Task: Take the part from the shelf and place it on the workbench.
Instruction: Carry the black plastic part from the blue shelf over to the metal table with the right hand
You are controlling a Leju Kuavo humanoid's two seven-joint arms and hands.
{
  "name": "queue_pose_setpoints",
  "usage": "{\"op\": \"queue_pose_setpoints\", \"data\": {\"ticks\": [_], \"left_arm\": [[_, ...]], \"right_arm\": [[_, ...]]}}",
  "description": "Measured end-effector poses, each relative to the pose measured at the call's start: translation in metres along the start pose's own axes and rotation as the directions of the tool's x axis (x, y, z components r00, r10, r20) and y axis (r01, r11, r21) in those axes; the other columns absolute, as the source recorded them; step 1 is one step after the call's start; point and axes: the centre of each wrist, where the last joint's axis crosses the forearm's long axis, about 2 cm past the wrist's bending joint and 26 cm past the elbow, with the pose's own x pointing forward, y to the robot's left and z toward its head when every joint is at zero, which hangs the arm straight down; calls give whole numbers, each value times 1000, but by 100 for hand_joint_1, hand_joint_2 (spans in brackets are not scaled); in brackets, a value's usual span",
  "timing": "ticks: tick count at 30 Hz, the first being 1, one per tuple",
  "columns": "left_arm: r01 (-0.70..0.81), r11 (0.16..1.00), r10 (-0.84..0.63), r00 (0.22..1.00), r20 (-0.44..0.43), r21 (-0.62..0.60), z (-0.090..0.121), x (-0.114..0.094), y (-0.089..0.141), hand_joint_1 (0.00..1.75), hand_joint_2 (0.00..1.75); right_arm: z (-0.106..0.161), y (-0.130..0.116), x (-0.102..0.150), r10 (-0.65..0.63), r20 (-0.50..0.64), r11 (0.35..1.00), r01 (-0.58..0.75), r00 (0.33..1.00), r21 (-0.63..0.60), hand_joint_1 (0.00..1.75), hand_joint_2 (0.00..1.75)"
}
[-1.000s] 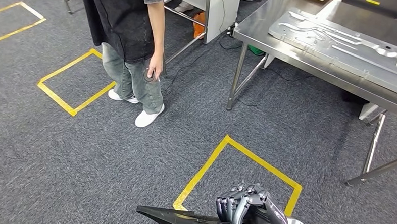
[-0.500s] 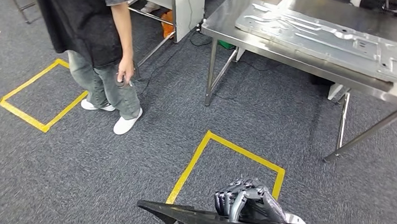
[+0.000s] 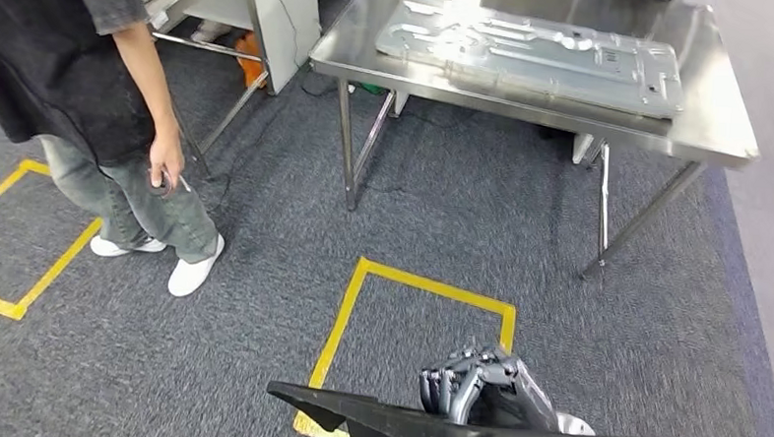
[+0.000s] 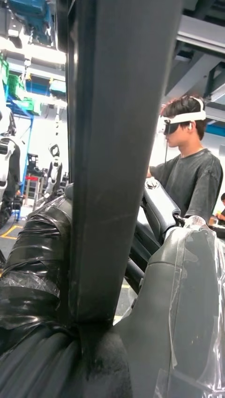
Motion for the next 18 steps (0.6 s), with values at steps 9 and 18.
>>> {"op": "queue_pose_setpoints", "data": {"ticks": [9, 18], "left_arm": [[-4, 1000, 3, 1000, -15, -4, 1, -3, -2, 0, 175], [-16, 1000, 16, 1000, 5, -24, -1, 2, -6, 0, 175]], "right_arm": [[-3, -3, -3, -19, -13, 1000, 20, 1000, 21, 171, 175], [-7, -5, -4, -21, -18, 1000, 21, 1000, 16, 171, 175]]}}
